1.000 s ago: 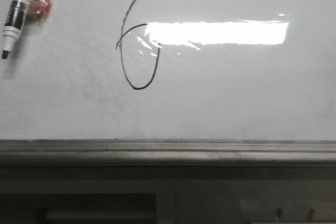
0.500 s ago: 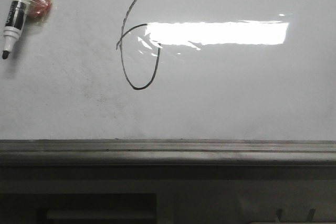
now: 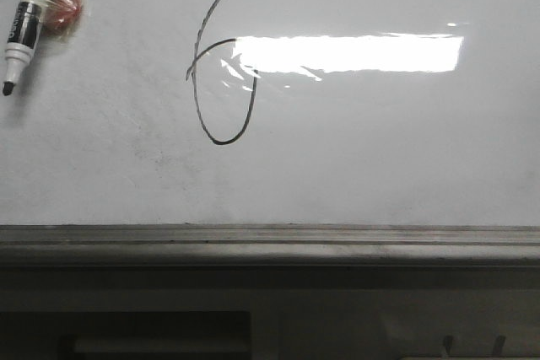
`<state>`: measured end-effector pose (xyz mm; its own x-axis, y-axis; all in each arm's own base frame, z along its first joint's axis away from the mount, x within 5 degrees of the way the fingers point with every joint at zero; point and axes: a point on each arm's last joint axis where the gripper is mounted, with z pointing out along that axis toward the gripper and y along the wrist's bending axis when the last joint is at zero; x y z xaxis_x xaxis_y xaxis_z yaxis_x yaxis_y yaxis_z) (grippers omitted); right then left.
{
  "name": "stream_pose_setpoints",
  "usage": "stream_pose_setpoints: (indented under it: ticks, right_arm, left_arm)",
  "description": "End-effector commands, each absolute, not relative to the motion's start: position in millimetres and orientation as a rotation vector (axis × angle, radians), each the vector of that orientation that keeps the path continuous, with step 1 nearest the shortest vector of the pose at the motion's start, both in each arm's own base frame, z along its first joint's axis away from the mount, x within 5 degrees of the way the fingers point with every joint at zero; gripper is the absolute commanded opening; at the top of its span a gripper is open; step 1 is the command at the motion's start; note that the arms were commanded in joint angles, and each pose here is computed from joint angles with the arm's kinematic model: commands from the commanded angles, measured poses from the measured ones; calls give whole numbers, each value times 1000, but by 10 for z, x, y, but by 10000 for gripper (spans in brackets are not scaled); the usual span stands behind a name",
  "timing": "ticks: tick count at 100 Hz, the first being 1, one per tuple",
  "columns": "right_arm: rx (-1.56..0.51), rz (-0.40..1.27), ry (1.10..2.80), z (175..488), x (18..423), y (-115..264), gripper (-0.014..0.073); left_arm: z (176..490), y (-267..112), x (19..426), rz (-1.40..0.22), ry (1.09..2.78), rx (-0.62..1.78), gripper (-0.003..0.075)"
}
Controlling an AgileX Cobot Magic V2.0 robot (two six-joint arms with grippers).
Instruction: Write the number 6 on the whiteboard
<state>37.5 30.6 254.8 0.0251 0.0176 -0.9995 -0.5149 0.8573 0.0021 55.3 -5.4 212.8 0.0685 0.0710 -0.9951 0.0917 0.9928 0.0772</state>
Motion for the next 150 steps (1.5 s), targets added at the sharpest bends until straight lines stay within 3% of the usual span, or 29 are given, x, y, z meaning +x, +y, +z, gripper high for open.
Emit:
stream_pose_setpoints:
  ticks: [1,150]
  right_arm:
    - [-353,413,1437,2678,387,268,-65]
    - [-352,413,1437,2678,387,268,-65]
  left_arm:
    - [2038,-55,547,-37,1457,114,-20]
    - [2034,20,550,53,1467,-3,-20]
